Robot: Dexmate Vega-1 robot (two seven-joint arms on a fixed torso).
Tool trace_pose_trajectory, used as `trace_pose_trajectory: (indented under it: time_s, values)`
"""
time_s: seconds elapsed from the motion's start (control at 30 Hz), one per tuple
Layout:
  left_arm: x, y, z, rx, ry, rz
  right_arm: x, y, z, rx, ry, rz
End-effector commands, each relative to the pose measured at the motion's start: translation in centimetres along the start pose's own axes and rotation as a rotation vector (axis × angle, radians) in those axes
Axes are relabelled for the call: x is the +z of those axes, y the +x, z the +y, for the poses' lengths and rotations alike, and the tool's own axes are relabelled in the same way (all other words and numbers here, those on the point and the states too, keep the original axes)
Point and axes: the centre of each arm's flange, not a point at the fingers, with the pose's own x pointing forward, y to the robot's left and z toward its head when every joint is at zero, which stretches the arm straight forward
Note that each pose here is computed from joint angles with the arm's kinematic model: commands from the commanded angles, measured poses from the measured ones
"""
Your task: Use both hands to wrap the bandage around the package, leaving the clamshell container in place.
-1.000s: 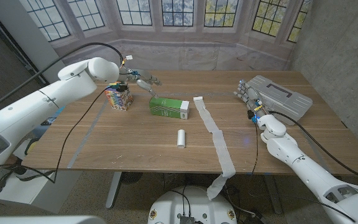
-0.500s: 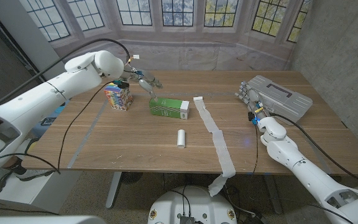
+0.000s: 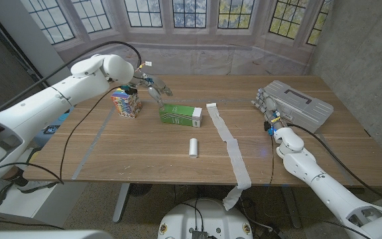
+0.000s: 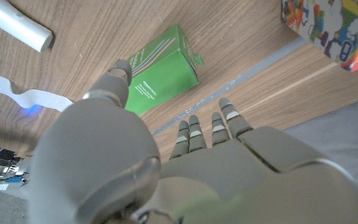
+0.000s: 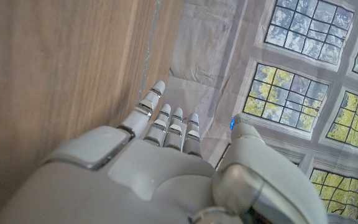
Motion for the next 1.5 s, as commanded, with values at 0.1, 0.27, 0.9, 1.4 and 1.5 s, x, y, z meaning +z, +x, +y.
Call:
trace_pose_trajectory:
  time_s: [0.1, 0.27, 0.9, 1.4, 1.5]
  values:
    - [0.3, 0.7, -0.5, -0.004, 0.093, 0.006, -0.8, -1.4, -0.1, -0.05, 0.019, -0.007]
    - [0.3, 0.8, -0.7, 0.015, 0.096, 0.018, -1.0, -1.9, -0.4, -0.065, 0.02, -0.01]
    - [0.5, 1.7, -3.1, 0.099, 0.149, 0.018, -0.4, -1.7, -0.6, -0.062, 0.005, -0.007]
    - [0.4, 3.4, -3.7, 0.107, 0.133, 0.009, -0.3, -1.4, -0.6, -0.062, -0.001, -0.005]
    - [0.5, 3.8, -3.8, 0.109, 0.132, 0.004, -0.3, -1.3, -0.7, -0.063, -0.001, -0.004]
